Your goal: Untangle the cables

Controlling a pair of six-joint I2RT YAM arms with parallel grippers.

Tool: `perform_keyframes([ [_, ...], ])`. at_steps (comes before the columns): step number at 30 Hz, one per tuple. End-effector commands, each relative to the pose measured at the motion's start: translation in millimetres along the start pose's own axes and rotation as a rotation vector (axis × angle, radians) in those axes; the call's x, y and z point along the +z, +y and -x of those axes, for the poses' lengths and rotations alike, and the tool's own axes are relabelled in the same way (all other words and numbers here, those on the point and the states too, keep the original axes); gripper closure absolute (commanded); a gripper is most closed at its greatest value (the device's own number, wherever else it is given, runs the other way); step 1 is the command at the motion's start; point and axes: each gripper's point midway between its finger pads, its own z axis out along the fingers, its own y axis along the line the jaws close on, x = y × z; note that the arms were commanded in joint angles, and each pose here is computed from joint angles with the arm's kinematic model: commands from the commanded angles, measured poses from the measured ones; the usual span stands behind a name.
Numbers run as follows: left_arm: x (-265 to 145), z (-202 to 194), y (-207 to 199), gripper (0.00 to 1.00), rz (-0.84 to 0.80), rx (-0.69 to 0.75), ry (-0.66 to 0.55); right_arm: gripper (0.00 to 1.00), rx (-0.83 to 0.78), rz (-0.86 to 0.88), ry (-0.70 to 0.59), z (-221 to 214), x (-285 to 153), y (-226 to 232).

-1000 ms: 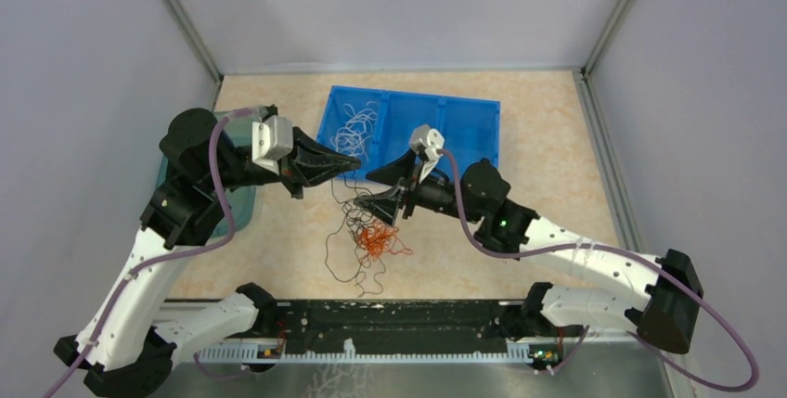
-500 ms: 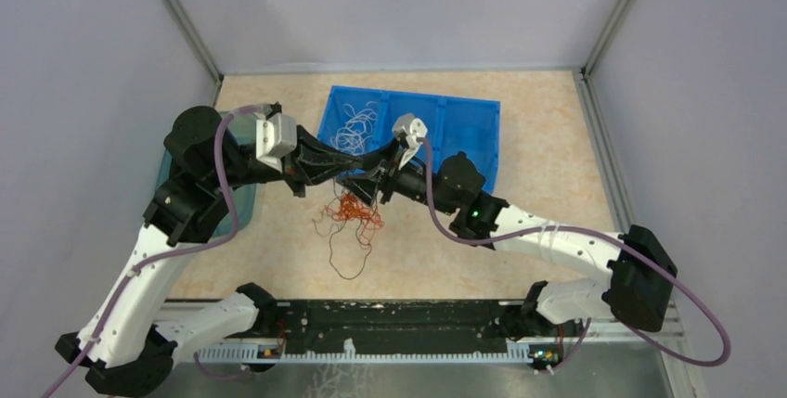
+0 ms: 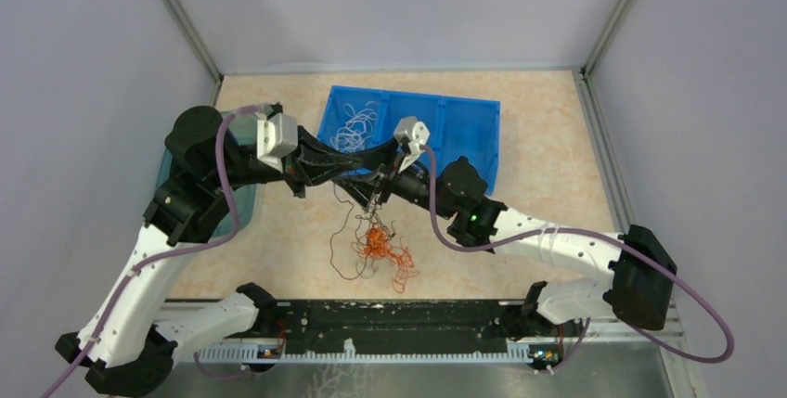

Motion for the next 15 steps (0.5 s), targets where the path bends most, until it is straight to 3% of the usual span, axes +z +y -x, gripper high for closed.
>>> perform_keyframes([
  [1, 0, 12, -1, 1.0, -0.008, 0.016, -0.021, 0.47, -0.017, -0.032, -0.084, 23, -2, -2],
  [15, 0, 71, 2, 1.0, -0.023, 0.104, -0.106, 0.62, 0.127, -0.147, 0.05, -91, -39, -35],
])
